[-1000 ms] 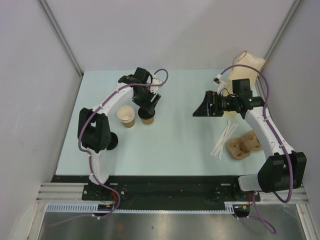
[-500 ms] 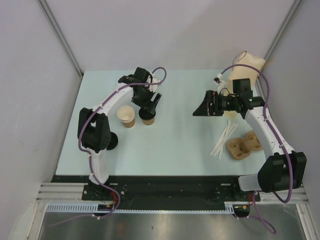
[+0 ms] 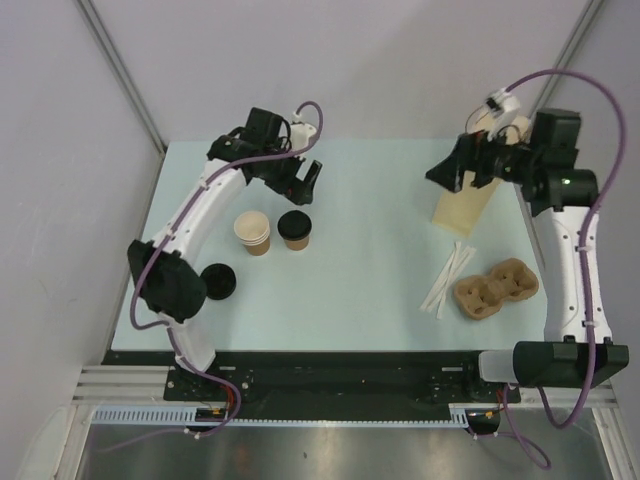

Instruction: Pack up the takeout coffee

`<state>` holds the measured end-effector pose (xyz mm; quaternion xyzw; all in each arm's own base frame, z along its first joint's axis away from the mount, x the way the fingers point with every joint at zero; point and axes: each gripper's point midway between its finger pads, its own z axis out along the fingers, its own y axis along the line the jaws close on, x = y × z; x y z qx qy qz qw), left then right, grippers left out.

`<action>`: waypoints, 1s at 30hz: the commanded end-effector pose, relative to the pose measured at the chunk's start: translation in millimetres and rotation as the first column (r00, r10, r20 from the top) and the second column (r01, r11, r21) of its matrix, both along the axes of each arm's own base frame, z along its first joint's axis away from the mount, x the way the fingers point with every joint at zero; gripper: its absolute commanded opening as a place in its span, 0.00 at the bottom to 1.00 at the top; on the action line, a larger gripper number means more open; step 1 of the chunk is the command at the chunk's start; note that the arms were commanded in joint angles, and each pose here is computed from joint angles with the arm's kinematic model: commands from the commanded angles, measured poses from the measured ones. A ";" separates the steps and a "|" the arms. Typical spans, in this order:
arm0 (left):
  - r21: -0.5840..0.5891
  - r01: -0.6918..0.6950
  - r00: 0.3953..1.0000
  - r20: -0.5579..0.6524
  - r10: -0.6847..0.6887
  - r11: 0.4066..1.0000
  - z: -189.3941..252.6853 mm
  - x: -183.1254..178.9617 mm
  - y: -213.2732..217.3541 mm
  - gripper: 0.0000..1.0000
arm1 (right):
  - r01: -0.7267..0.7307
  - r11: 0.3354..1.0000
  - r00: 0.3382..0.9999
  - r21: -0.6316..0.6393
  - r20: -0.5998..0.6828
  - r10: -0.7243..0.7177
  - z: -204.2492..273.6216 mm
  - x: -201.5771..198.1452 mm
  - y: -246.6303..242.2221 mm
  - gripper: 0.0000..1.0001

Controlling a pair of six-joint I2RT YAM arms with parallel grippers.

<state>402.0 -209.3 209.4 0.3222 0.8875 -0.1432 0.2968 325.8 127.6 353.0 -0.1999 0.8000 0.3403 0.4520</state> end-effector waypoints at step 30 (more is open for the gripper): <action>-0.371 0.435 0.892 0.303 -0.336 0.820 77.0 -180.4 -16.9 1.00 | -0.251 0.652 0.963 -0.716 -0.252 0.094 -144.9 -79.1 -161.8 0.56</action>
